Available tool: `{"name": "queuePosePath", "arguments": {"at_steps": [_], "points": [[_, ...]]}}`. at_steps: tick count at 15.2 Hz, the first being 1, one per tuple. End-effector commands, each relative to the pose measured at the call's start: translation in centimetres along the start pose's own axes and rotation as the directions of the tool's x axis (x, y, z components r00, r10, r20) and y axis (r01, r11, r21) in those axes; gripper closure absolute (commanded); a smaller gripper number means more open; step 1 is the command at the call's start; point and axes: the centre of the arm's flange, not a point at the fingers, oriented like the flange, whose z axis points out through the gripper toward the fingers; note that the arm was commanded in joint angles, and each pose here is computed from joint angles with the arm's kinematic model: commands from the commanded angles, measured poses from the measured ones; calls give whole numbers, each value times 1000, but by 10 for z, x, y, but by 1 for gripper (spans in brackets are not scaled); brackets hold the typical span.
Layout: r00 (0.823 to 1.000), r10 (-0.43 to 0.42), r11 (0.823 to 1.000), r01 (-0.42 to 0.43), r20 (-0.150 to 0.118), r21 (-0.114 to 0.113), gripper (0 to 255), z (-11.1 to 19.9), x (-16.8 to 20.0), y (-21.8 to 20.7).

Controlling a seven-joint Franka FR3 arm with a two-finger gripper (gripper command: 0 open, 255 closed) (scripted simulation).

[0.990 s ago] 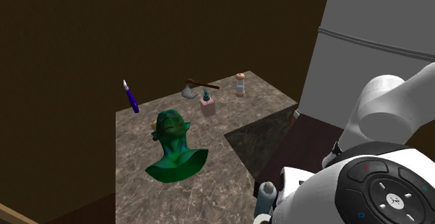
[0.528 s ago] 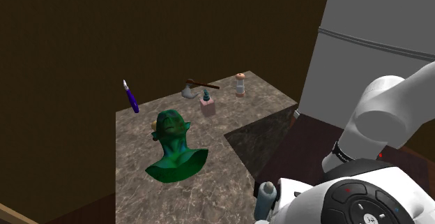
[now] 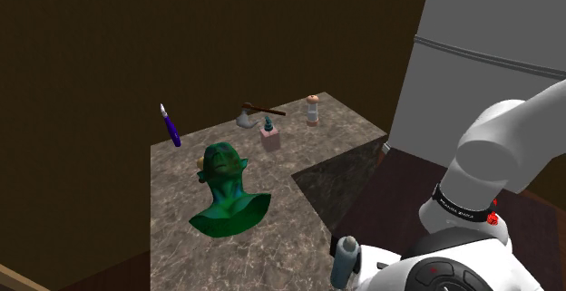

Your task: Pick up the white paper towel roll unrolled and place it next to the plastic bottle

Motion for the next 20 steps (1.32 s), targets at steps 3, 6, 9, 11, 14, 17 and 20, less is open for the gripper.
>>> {"name": "queuePosePath", "arguments": {"at_steps": [3,6,9,11,14,17,20], "points": [[1000,0,1000,0,0,0,255,20,-5,-1],[1000,0,1000,0,0,0,255,32,-8,-1],[1000,0,1000,0,0,0,255,32,-8,-1],[1000,0,1000,0,0,0,255,32,-8,-1],[1000,0,1000,0,0,0,0,32,-8,-1],[1000,0,1000,0,0,0,0,32,-8,-1],[1000,0,1000,0,0,0,0,19,-8,-1]]}}
